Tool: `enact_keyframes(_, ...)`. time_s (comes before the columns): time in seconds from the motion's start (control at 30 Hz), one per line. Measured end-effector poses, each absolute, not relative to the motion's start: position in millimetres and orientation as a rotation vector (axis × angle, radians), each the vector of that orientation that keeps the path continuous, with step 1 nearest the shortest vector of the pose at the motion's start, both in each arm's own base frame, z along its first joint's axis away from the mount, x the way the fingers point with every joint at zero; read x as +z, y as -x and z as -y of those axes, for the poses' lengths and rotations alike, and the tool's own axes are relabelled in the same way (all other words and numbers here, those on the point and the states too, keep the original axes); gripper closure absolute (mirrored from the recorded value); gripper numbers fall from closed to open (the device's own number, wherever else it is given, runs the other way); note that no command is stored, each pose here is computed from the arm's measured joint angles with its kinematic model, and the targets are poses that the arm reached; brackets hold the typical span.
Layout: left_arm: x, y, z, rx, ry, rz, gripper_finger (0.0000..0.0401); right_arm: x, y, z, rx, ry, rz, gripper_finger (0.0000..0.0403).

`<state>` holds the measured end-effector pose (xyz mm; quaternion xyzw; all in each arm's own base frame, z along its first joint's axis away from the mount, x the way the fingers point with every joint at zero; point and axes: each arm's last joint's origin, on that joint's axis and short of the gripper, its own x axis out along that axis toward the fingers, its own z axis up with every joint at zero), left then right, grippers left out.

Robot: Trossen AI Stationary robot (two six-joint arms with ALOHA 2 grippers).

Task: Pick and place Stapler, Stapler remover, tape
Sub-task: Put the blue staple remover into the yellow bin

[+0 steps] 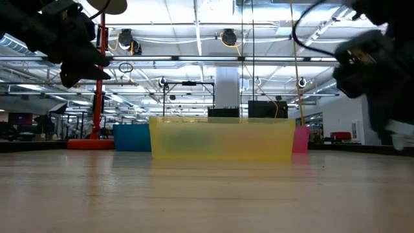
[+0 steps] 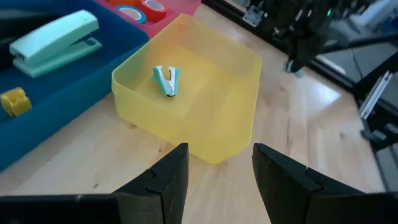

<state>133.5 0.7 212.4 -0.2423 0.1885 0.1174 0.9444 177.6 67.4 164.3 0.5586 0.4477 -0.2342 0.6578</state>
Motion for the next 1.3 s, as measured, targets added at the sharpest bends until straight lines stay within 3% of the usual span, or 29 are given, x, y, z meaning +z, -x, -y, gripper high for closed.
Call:
enact_keyframes(0.23,212.6,-132.6,-0.3,0.199,0.405,-0.398,0.0224,194.7,-198.9,-64.6,-0.435,-1.219,-0.752,0.0369)
enact_keyframes(0.57,201.7,-117.3,-4.5,0.167,0.369,-0.317,0.0224,251.1,-238.9,-8.8,-0.451,-0.913,-0.523,0.0369)
enact_keyframes(0.77,189.8,-105.3,-5.9,0.092,0.352,-0.192,0.0224,257.6,-275.5,19.7,-0.415,-0.697,-0.583,0.0369)
enact_keyframes(1.0,181.0,-98.1,-7.0,0.074,0.350,-0.142,0.0224,239.2,-322.0,38.9,-0.363,-0.479,-0.738,0.0369)
enact_keyframes(1.3,179.6,-97.3,-7.0,0.063,0.355,-0.153,0.0224,193.2,-343.0,47.1,-0.383,-0.472,-1.019,0.0368)
